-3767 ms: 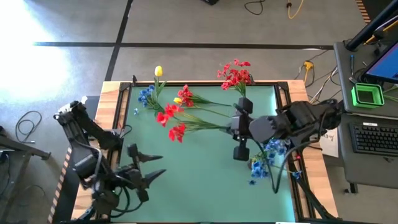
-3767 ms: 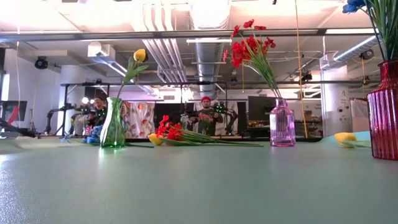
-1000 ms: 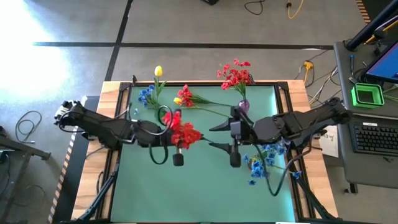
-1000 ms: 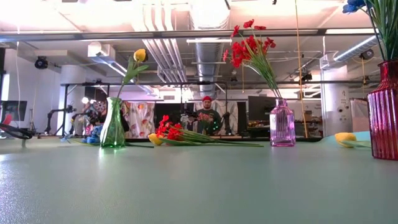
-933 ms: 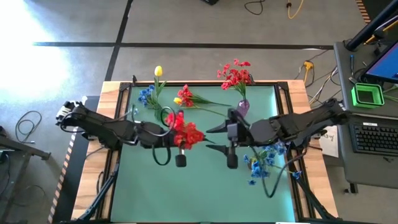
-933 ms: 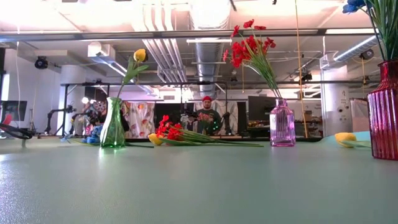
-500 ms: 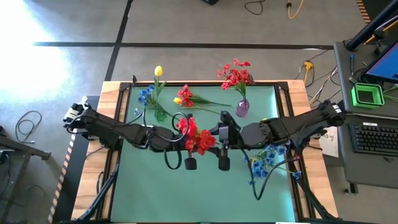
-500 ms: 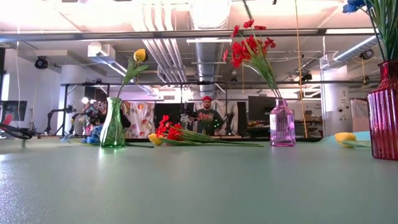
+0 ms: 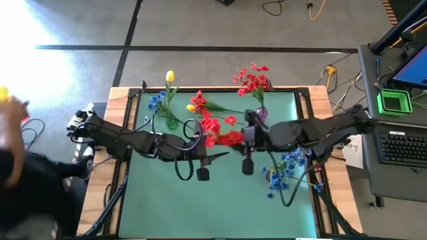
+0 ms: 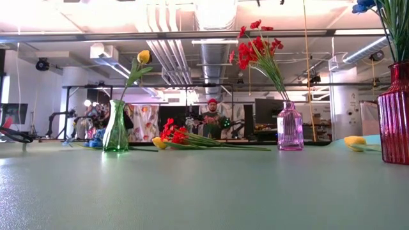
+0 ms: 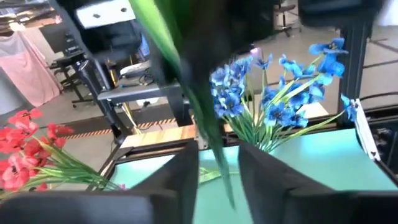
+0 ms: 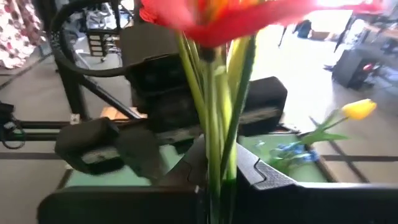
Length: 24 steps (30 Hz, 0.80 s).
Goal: Sort flowers into vase by color
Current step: Put the bottom red flower into the purple vase
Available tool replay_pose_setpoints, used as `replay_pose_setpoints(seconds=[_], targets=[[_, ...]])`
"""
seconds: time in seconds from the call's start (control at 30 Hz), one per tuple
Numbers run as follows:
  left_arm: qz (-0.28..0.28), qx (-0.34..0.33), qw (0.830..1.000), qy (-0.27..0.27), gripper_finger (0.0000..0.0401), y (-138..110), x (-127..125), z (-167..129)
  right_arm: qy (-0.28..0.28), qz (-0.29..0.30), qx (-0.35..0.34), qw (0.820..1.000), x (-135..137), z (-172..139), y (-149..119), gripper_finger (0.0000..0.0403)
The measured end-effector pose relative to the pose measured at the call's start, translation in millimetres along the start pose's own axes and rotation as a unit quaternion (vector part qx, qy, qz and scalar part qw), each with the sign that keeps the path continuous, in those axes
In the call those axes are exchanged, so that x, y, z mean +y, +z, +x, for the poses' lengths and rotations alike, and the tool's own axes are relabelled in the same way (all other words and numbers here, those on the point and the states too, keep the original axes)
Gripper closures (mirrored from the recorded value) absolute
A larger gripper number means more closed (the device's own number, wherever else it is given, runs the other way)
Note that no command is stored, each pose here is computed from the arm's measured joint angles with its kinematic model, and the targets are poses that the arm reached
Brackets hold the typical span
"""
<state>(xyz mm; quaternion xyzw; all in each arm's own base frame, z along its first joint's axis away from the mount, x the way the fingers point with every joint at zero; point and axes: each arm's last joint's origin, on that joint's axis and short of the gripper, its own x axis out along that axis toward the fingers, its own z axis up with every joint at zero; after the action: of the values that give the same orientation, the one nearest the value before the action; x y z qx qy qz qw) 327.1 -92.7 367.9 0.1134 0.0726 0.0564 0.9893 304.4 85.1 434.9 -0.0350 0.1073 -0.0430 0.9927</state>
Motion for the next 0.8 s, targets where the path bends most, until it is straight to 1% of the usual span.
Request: replay_pose_setpoints(seconds=[0.17,0.3,0.43,0.5,0.6,0.7,0.8], targets=[[0.007,0.020,1.000,0.007,0.0219,3,8,-14,-0.039,-0.015,-0.025,0.999,-27,-28,12,0.0386],[0.000,0.042,0.999,0.017,0.0191,2,11,-20,-0.072,-0.020,-0.062,0.995,-53,-52,14,0.0386],[-0.001,0.059,0.998,0.017,0.0185,-3,11,-22,-0.116,-0.021,-0.097,0.988,-76,-68,-4,0.0386],[0.003,0.071,0.997,0.013,0.0186,-11,9,-21,-0.138,-0.016,-0.114,0.984,-87,-76,-19,0.0386],[0.011,0.077,0.997,-0.011,0.0190,-26,6,-23,-0.169,-0.006,-0.138,0.976,-101,-88,-38,0.0386],[0.009,0.064,0.998,-0.015,0.0196,-34,10,-35,-0.195,0.000,-0.147,0.970,-111,-102,-52,0.0386],[0.008,0.041,0.999,-0.012,0.0202,-38,19,-55,-0.218,0.003,-0.153,0.964,-119,-118,-63,0.0386]])
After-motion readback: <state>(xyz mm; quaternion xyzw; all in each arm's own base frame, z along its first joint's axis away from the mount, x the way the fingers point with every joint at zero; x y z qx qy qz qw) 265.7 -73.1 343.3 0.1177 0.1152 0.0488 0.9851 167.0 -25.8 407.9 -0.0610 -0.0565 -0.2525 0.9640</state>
